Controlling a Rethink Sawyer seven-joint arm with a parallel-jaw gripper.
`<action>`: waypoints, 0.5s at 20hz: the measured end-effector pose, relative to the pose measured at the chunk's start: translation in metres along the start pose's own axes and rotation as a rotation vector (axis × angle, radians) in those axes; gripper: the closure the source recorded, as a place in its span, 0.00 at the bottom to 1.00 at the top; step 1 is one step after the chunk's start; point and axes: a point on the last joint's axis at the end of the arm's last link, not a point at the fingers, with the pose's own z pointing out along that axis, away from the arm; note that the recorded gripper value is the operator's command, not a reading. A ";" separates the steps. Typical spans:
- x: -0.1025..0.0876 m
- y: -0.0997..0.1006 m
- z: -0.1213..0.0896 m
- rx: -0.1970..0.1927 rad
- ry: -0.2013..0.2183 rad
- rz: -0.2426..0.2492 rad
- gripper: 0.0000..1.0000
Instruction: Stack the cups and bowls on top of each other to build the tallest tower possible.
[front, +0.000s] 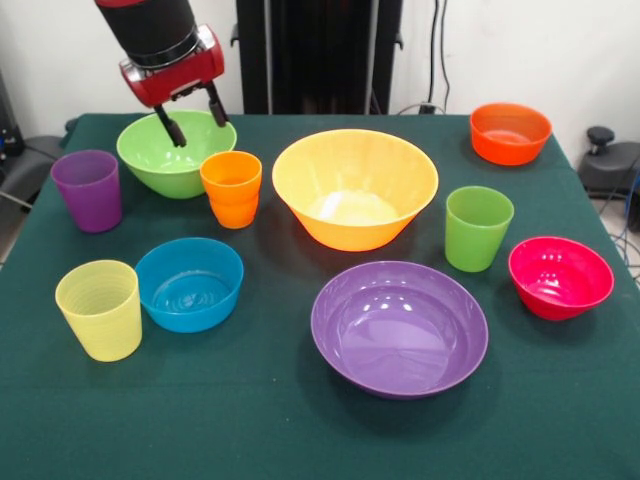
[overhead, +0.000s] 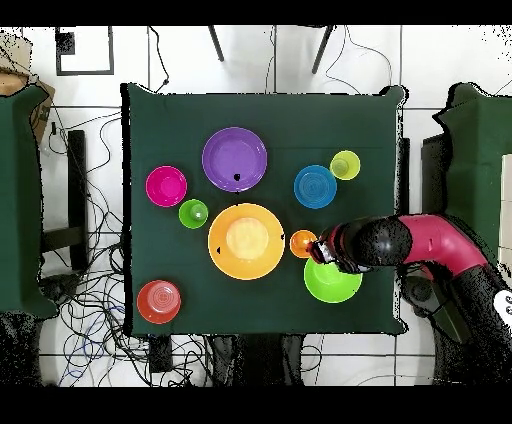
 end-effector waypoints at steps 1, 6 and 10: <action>0.000 0.000 0.000 0.000 0.000 -0.015 0.00; 0.004 -0.004 -0.001 -0.004 -0.008 -0.107 0.00; 0.006 -0.005 0.001 -0.009 -0.010 -0.164 0.00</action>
